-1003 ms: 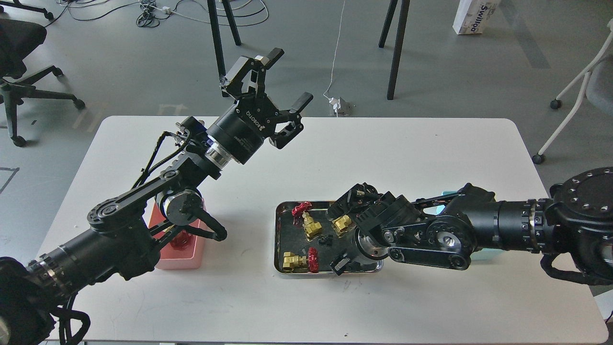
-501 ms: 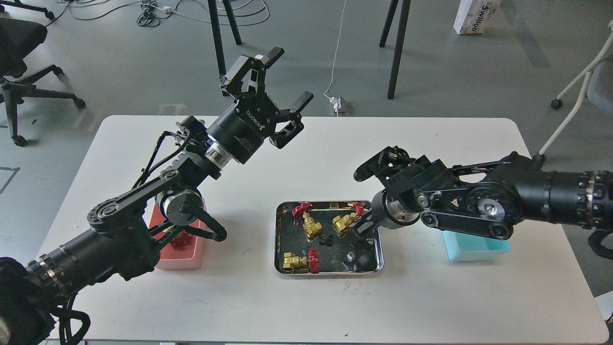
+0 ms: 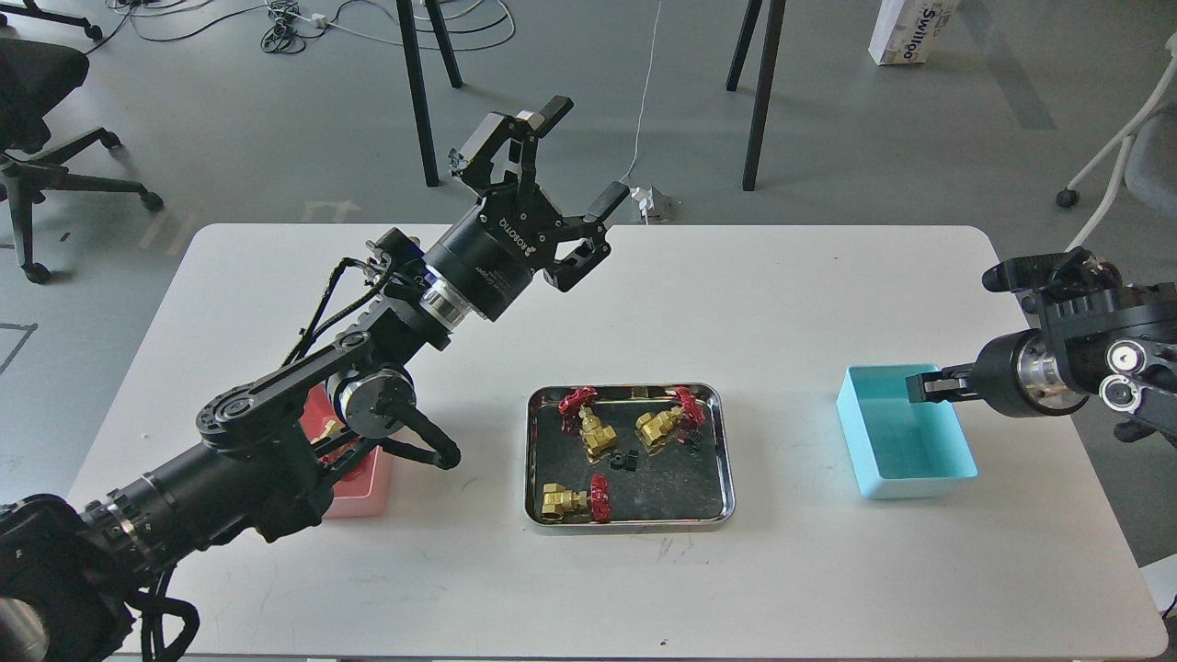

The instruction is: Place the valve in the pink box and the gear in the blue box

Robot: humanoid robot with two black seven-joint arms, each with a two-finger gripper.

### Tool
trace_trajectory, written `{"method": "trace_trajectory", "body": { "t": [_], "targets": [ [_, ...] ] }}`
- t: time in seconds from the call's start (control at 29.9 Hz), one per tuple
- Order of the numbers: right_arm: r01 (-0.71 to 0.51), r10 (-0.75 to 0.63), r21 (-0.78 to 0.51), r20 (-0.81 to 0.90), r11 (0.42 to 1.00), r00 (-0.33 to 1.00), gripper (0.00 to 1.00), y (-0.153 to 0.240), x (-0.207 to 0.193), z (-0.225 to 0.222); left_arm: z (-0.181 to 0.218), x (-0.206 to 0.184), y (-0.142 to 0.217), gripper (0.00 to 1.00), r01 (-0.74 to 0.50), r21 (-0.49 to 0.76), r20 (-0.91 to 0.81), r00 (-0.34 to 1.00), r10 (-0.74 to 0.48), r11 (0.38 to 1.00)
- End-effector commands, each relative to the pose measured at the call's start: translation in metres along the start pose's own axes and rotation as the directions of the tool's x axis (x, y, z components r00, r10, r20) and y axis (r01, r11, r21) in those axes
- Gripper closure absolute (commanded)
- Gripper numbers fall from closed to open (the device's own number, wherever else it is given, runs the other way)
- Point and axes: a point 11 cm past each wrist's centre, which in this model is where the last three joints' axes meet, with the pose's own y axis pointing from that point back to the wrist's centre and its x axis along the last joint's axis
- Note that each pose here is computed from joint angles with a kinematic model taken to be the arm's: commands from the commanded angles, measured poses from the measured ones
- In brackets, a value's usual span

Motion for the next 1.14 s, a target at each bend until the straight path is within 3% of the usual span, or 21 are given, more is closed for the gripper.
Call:
{"method": "trace_trajectory", "body": {
  "t": [0.0, 0.07, 0.13, 0.23, 0.37, 0.43, 0.5, 0.57, 0.6, 0.64, 0.7, 0.77, 0.87, 1.0, 1.1],
  "targets": [
    [0.011, -0.011, 0.025, -0.005, 1.0, 1.0, 0.68, -0.009, -0.003, -0.013, 0.0, 0.0, 0.001, 0.01, 0.001, 0.003, 0.003, 1.0, -0.001, 1.0],
    [0.008, -0.008, 0.025, 0.0, 1.0, 1.0, 0.43, -0.009, -0.002, -0.013, 0.001, 0.002, 0.002, 0.01, -0.002, 0.004, 0.006, 1.0, 0.001, 1.0],
    [0.005, -0.005, 0.024, 0.003, 1.0, 1.0, 0.0, -0.009, -0.001, -0.011, 0.002, 0.003, 0.002, 0.01, -0.003, 0.004, 0.009, 1.0, 0.003, 1.0],
    [-0.022, 0.022, 0.025, 0.022, 0.999, 1.0, 0.0, -0.006, 0.009, -0.009, 0.003, 0.004, 0.002, 0.01, -0.004, 0.004, 0.016, 1.0, 0.004, 1.0],
    [-0.182, 0.171, 0.072, 0.139, 0.981, 0.975, 0.0, 0.019, 0.06, -0.006, 0.009, 0.012, -0.002, 0.01, -0.019, 0.008, 0.047, 0.999, 0.019, 1.0],
    [-0.261, 0.214, 0.127, 0.299, 0.957, 0.93, 0.0, 0.032, 0.082, -0.002, 0.017, 0.018, -0.008, 0.01, -0.02, 0.009, 0.08, 0.997, 0.02, 1.0],
    [-0.38, 0.21, 0.204, 0.561, 0.903, 0.801, 0.0, 0.051, 0.11, 0.01, 0.028, 0.029, -0.013, 0.01, -0.038, 0.005, 0.113, 0.993, 0.037, 0.999],
    [-0.525, 0.109, 0.3, 0.783, 0.797, 0.613, 0.0, 0.068, 0.135, 0.014, 0.042, 0.041, -0.013, 0.01, -0.038, -0.004, 0.127, 0.991, 0.038, 0.999],
    [-0.605, 0.035, 0.343, 0.851, 0.719, 0.524, 0.0, 0.076, 0.144, 0.015, 0.051, 0.046, -0.012, 0.01, -0.028, -0.008, 0.128, 0.991, 0.029, 1.0],
    [-0.706, -0.06, 0.369, 0.905, 0.604, 0.422, 0.0, 0.088, 0.154, 0.018, 0.062, 0.055, -0.011, 0.01, -0.045, -0.022, 0.133, 0.99, 0.047, 0.999],
    [-0.849, -0.237, 0.343, 0.935, 0.402, 0.265, 0.0, 0.105, 0.161, 0.029, 0.078, 0.07, -0.011, 0.01, -0.094, -0.052, 0.135, 0.986, 0.1, 0.994],
    [-0.915, -0.37, 0.268, 0.917, 0.303, 0.147, 0.0, 0.104, 0.153, 0.042, 0.084, 0.086, -0.005, 0.01, -0.153, -0.074, 0.124, 0.979, 0.161, 0.985],
    [-0.938, -0.458, 0.191, 0.888, 0.289, 0.04, 0.0, 0.086, 0.133, 0.053, 0.086, 0.102, 0.005, 0.01, -0.217, -0.095, 0.105, 0.968, 0.226, 0.972],
    [-0.925, -0.544, 0.229, 0.839, 0.302, 0.029, 0.0, 0.053, 0.123, 0.019, 0.081, 0.11, 0.016, 0.01, -0.264, -0.122, 0.041, 0.962, 0.271, 0.957],
    [-0.93, -0.568, 0.225, 0.823, 0.291, 0.021, 0.0, 0.049, 0.123, 0.013, 0.082, 0.115, 0.024, 0.01, -0.296, -0.157, -0.004, 0.954, 0.299, 0.942]
  ]
}}
